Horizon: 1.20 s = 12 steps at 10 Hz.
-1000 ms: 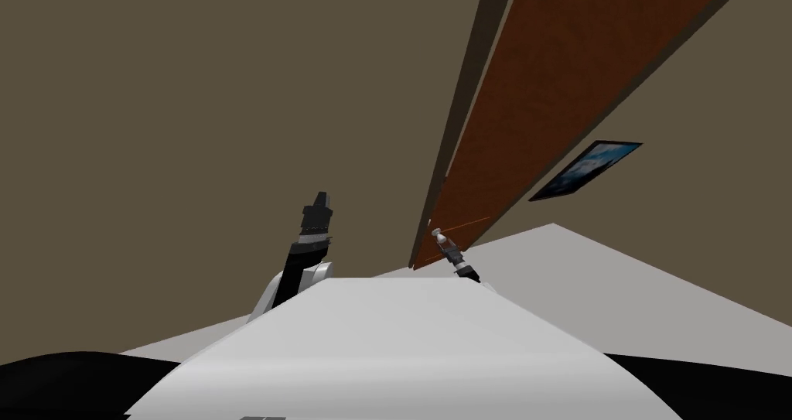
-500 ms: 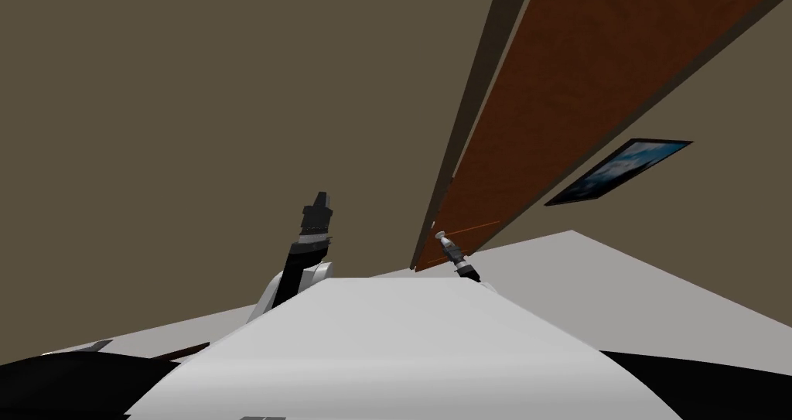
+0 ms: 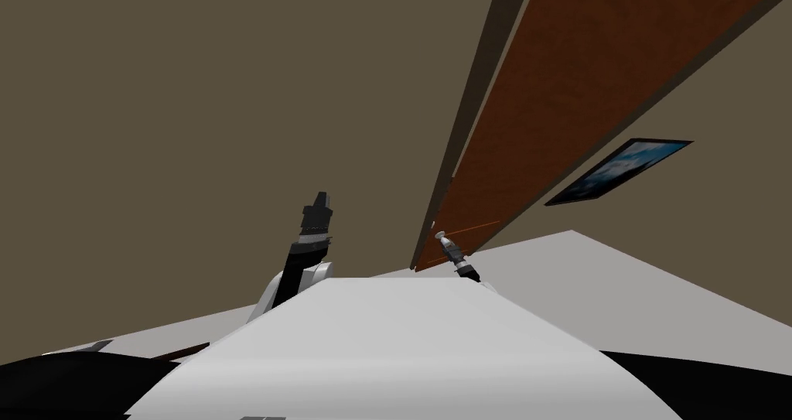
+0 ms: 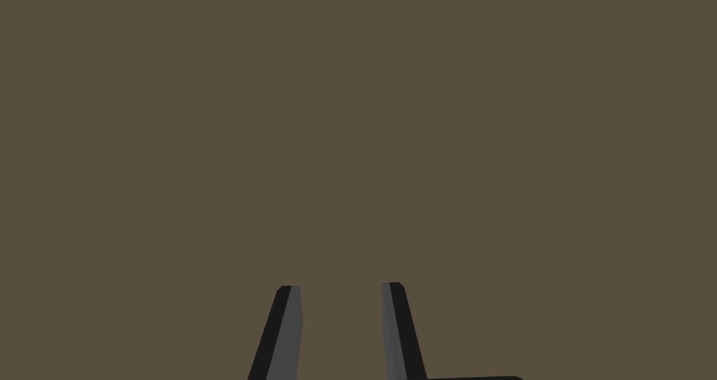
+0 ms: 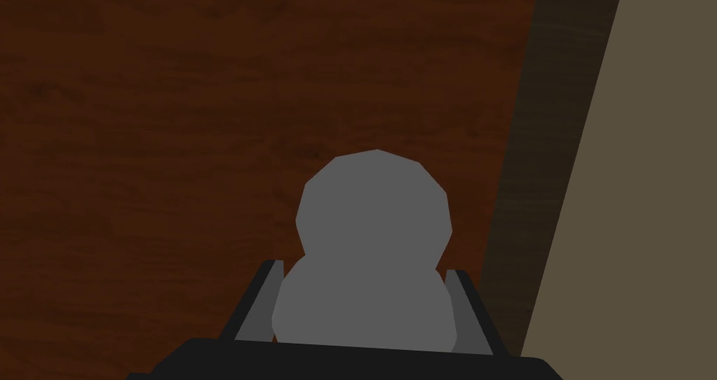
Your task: Pull the door open
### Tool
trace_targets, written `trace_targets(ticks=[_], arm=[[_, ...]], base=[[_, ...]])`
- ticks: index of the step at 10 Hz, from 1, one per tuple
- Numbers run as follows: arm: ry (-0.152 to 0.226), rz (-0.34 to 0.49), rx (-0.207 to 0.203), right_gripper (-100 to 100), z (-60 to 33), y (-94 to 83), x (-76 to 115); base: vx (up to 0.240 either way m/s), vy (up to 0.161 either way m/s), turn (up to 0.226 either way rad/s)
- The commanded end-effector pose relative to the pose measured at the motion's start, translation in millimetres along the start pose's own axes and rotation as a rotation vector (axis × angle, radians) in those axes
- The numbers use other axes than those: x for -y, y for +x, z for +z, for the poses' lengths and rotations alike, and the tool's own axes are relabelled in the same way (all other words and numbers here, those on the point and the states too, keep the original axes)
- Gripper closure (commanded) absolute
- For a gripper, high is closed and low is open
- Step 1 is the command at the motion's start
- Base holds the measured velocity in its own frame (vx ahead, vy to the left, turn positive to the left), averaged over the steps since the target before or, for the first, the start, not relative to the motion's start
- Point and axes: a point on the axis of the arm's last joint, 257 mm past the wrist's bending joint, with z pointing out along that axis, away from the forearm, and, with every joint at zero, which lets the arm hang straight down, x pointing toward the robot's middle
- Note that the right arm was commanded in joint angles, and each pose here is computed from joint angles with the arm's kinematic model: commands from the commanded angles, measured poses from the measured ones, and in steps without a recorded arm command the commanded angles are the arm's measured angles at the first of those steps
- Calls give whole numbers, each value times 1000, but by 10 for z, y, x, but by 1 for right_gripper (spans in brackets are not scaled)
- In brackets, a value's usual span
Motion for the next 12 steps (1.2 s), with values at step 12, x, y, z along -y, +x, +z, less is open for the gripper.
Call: trace_targets(ticks=[12], arm=[[60,319,52,100,67,-111,127]], base=[[-46,-32,80]])
